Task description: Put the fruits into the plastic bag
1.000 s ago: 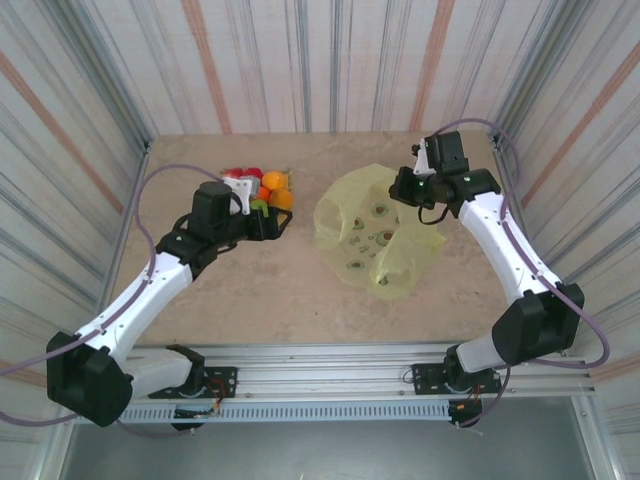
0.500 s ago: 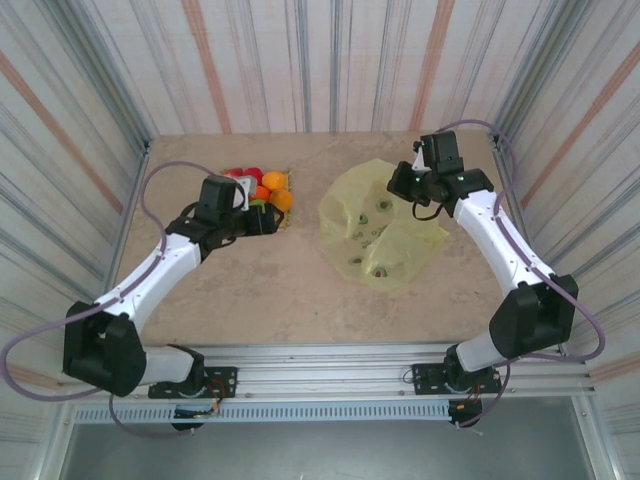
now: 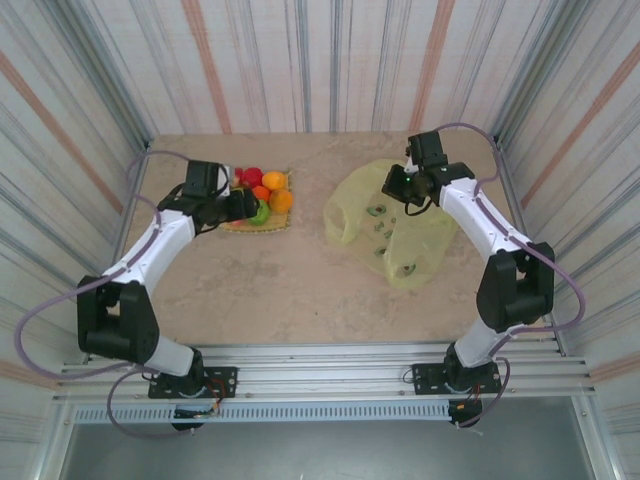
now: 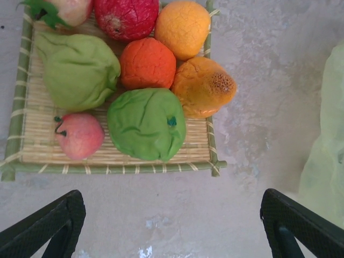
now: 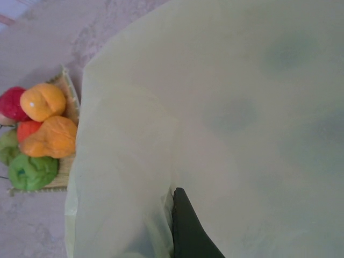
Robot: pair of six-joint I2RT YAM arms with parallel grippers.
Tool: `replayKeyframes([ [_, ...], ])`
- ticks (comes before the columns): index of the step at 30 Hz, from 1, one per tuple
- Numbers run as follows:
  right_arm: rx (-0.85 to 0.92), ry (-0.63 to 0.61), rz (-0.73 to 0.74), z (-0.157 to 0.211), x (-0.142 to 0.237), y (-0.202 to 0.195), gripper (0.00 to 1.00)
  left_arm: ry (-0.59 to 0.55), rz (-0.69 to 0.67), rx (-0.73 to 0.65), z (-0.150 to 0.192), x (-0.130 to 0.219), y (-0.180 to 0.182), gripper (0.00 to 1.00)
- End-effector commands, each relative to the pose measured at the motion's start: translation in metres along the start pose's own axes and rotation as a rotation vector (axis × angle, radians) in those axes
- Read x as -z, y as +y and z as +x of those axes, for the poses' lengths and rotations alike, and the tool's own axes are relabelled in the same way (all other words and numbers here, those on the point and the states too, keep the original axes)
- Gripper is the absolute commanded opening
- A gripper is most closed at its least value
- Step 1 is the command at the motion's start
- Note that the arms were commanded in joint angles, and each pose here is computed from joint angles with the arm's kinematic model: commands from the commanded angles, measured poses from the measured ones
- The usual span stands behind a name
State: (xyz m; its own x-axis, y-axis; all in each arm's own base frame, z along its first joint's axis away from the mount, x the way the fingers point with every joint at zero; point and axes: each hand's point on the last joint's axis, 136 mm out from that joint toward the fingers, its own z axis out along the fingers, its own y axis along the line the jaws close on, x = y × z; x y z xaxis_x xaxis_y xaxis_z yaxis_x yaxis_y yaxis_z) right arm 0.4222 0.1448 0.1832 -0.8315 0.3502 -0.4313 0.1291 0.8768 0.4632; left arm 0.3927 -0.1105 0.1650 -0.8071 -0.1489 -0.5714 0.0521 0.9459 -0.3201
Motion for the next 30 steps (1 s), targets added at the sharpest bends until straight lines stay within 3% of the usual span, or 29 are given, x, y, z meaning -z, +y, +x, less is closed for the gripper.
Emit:
replayKeyframes([
  [1,0.045,0.015,0.017,-0.001,0.0,-0.001,0.0,0.077,-0.093,-0.131,0.005,-0.011,0.001,0.89],
  [15,0.081,0.051,0.025,0.009,0.002,-0.004,0.0,0.208,-0.276,-0.35,-0.002,-0.071,0.006,0.91],
  [30,0.075,0.063,0.01,0.014,0.001,-0.004,0.0,0.255,-0.239,-0.354,0.003,-0.102,0.001,0.86],
])
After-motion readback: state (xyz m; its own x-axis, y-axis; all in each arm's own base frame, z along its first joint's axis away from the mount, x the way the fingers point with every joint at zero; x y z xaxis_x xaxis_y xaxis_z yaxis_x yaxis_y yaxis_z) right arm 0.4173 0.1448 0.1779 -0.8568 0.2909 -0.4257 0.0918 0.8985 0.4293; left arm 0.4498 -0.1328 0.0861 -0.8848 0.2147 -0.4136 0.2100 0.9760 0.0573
